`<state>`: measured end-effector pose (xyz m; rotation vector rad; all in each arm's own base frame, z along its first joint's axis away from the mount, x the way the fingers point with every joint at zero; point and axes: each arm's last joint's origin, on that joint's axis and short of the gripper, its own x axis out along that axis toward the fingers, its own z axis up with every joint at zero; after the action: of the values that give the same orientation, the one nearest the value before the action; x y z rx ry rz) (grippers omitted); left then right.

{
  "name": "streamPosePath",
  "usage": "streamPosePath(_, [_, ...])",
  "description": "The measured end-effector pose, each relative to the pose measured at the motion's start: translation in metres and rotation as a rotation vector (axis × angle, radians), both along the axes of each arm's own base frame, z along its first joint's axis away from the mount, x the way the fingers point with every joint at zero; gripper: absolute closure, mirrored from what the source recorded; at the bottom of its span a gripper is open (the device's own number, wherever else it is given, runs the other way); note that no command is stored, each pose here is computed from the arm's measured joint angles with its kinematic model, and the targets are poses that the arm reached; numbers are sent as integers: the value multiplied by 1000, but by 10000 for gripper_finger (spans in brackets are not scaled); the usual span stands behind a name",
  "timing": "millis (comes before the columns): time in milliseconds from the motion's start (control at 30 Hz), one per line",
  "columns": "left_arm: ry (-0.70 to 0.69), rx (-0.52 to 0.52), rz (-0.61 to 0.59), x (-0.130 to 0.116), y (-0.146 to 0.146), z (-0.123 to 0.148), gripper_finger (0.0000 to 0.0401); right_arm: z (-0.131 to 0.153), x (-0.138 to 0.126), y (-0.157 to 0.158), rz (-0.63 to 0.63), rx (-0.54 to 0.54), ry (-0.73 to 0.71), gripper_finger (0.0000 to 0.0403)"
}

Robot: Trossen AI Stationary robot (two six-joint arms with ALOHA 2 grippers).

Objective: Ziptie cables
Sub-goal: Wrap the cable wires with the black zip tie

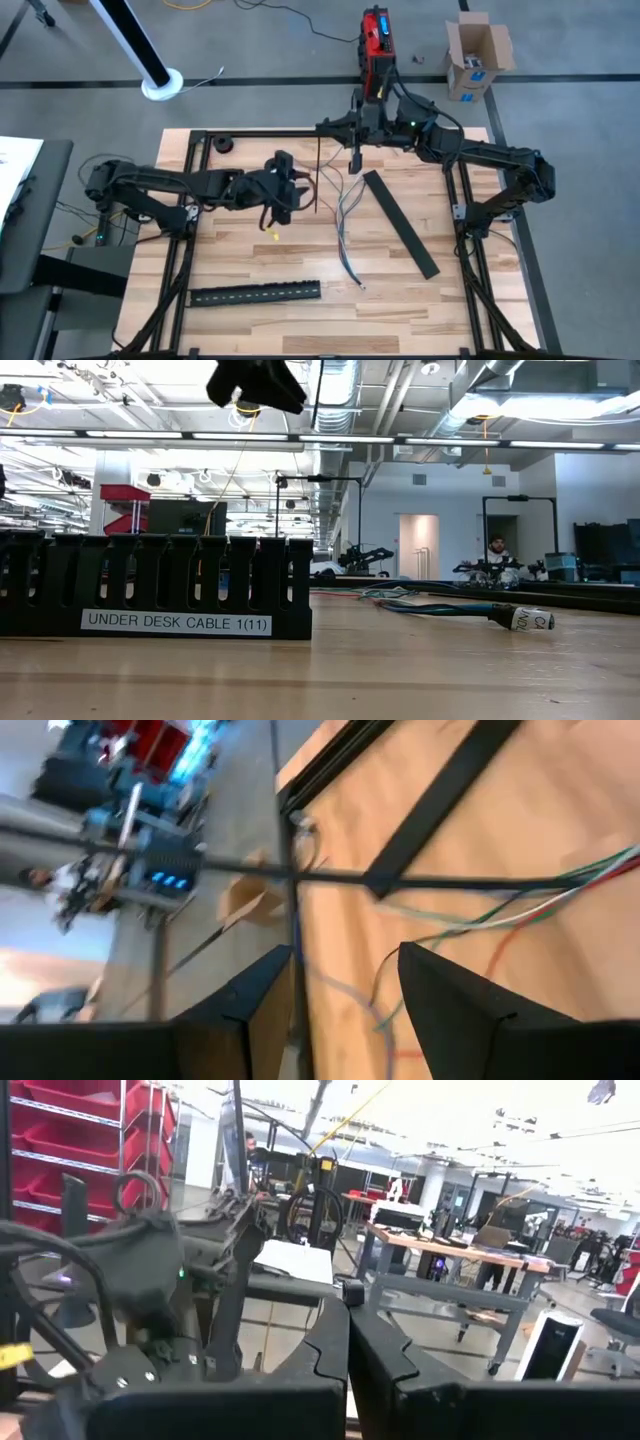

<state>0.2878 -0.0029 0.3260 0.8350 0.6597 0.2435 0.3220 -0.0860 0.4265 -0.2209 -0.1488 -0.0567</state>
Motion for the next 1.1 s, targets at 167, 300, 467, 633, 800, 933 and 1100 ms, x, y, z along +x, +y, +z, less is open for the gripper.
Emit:
streamPosePath(167, [44, 102, -3, 0, 1, 0, 228, 2, 0, 1, 14, -4, -5, 403])
streamPosePath(300, [120, 217, -62, -1, -1, 0, 228, 2, 0, 1, 30, 15, -6, 403])
streamPosePath(467, [223, 376, -60, -1, 1, -2, 228, 3, -1, 1, 35, 22, -13, 403])
streamPosePath(633, [271, 481, -69, -1, 2, 0, 228, 4, -1, 1, 58, 32, -30, 403])
streamPosePath(800, [355, 595, -177, -1, -4, -13, 228, 7, -1, 2, 60, 29, -58, 403])
streamPosePath(933, [413, 751, -270, 0, -12, -27, 228, 8, -2, 2, 65, 37, -71, 403])
streamPosePath(1100, [428, 832, -265, -1, -21, -28, 228, 8, -2, 3, 95, 44, -68, 403])
